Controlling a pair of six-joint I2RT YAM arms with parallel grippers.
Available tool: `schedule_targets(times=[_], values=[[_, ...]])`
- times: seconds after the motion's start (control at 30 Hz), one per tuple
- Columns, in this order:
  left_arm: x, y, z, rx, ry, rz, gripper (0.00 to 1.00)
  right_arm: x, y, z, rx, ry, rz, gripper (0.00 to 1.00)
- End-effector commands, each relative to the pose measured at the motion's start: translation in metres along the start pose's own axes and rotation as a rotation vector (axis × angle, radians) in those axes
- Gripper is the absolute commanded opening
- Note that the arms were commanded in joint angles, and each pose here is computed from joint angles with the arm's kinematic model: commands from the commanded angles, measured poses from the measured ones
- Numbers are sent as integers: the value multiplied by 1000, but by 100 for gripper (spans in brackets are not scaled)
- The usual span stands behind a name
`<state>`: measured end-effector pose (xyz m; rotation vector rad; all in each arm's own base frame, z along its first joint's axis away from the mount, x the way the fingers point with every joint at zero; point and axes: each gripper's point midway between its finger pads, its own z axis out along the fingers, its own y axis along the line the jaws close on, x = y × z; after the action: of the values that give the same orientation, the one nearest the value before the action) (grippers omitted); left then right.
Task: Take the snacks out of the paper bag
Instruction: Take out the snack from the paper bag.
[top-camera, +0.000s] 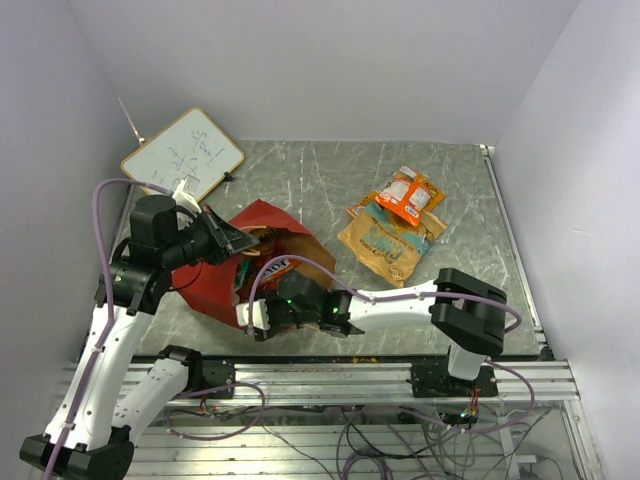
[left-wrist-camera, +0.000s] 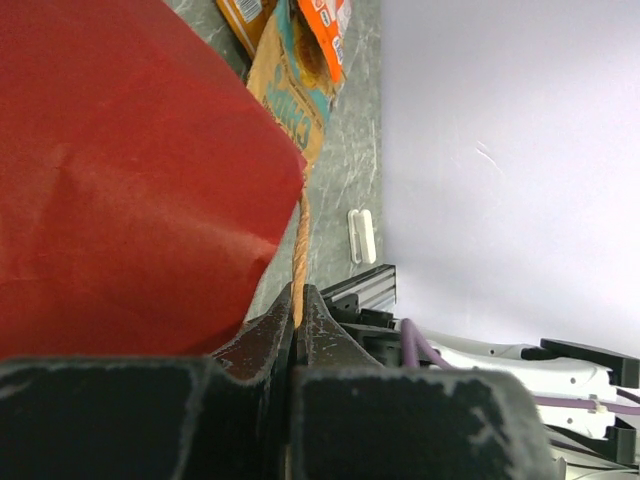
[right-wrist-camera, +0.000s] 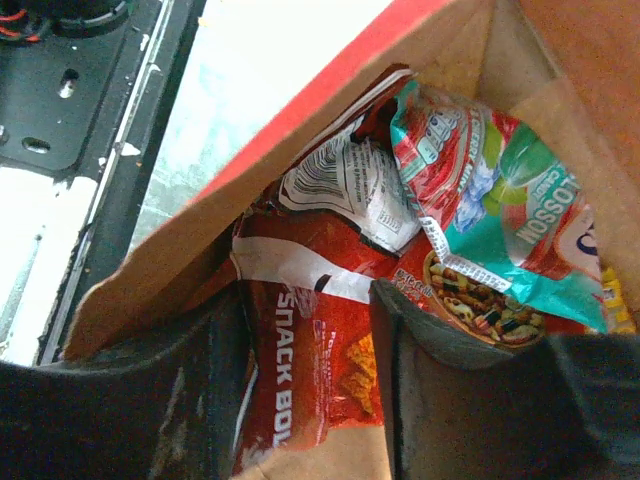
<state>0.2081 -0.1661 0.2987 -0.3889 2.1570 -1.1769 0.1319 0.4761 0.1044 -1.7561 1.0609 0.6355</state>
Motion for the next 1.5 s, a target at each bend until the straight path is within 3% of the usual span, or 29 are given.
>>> schedule_targets(times=[0.0, 0.23, 0.43, 0.6, 1.47], values=[[-7, -19, -15, 38, -43, 37, 7, 2, -15, 10, 76, -2, 33, 48], [-7, -16, -20, 22, -71, 17, 7, 14, -8, 13, 60, 28, 80, 45], [-7, -9, -19, -4, -80, 17, 7, 12, -16, 6, 87, 61, 113, 16], [-10, -9, -17, -7, -81, 28, 7, -14, -45, -12, 163, 29, 134, 0], [-41, -16, -22, -68, -197, 67, 7, -100, -126, -130, 401, -12, 216, 0]])
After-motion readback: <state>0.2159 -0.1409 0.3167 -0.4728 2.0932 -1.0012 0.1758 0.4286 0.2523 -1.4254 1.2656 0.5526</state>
